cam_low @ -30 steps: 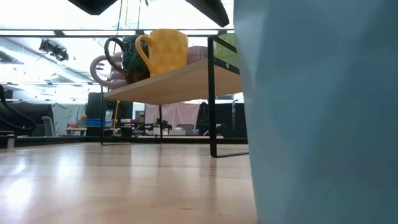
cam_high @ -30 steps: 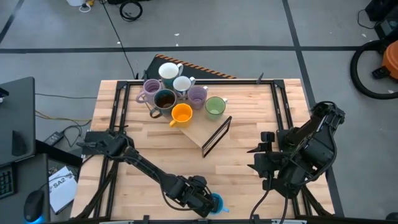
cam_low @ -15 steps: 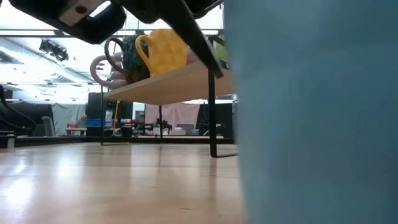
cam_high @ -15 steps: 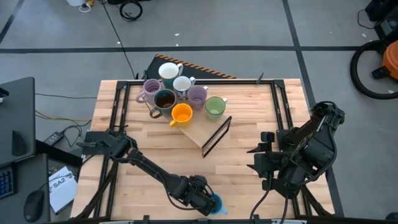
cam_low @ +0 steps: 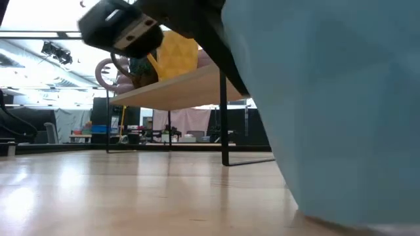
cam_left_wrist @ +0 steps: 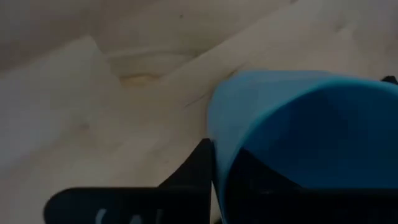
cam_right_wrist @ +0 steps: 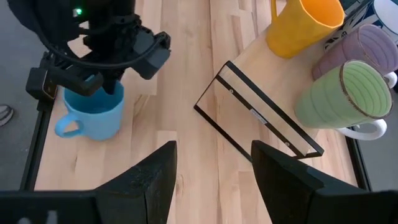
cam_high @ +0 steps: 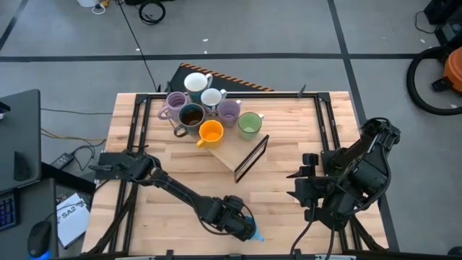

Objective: Place coffee mugs
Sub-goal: Put the blue mug on the shelf, then return to Home Position

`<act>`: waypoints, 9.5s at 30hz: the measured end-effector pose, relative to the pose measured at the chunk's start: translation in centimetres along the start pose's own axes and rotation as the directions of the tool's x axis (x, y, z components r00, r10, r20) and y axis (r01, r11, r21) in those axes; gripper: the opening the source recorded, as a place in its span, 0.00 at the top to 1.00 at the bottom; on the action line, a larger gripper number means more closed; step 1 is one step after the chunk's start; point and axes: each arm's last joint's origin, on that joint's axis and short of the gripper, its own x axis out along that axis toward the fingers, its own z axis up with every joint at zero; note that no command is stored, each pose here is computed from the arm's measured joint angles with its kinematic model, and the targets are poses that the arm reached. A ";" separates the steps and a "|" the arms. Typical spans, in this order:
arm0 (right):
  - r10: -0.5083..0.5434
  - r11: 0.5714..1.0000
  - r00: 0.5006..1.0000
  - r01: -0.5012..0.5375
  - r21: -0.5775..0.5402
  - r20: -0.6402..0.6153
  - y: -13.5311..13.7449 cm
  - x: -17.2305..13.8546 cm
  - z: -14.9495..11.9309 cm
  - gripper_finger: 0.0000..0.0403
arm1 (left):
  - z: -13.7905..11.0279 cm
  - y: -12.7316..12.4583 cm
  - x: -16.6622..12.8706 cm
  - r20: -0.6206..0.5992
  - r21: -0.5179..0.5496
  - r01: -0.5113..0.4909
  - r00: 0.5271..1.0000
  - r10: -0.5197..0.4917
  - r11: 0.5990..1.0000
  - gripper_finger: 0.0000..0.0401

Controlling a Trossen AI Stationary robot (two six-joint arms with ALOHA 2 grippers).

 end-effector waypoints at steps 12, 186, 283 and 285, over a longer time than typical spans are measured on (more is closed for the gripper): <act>0.005 1.000 1.000 -0.005 -0.001 -0.006 0.0 0.0 0.0 0.47 | 5.5 0.0 -9.5 -0.064 0.420 0.091 0.995 -0.071 0.903 0.93; -0.110 0.944 0.993 0.115 0.310 -0.035 -7.8 2.4 2.6 0.54 | 14.3 2.7 -23.0 0.112 0.987 -0.081 0.967 -0.228 0.139 0.90; -0.068 0.501 0.439 -0.761 0.411 0.896 -12.9 7.8 -22.8 0.92 | 8.3 32.4 -21.9 0.600 0.680 0.370 0.214 -0.771 0.633 0.98; -0.079 0.477 0.429 -0.776 0.412 0.900 -12.5 8.5 -23.0 0.93 | 8.1 33.0 -21.1 0.600 0.672 0.387 0.215 -0.770 0.631 0.98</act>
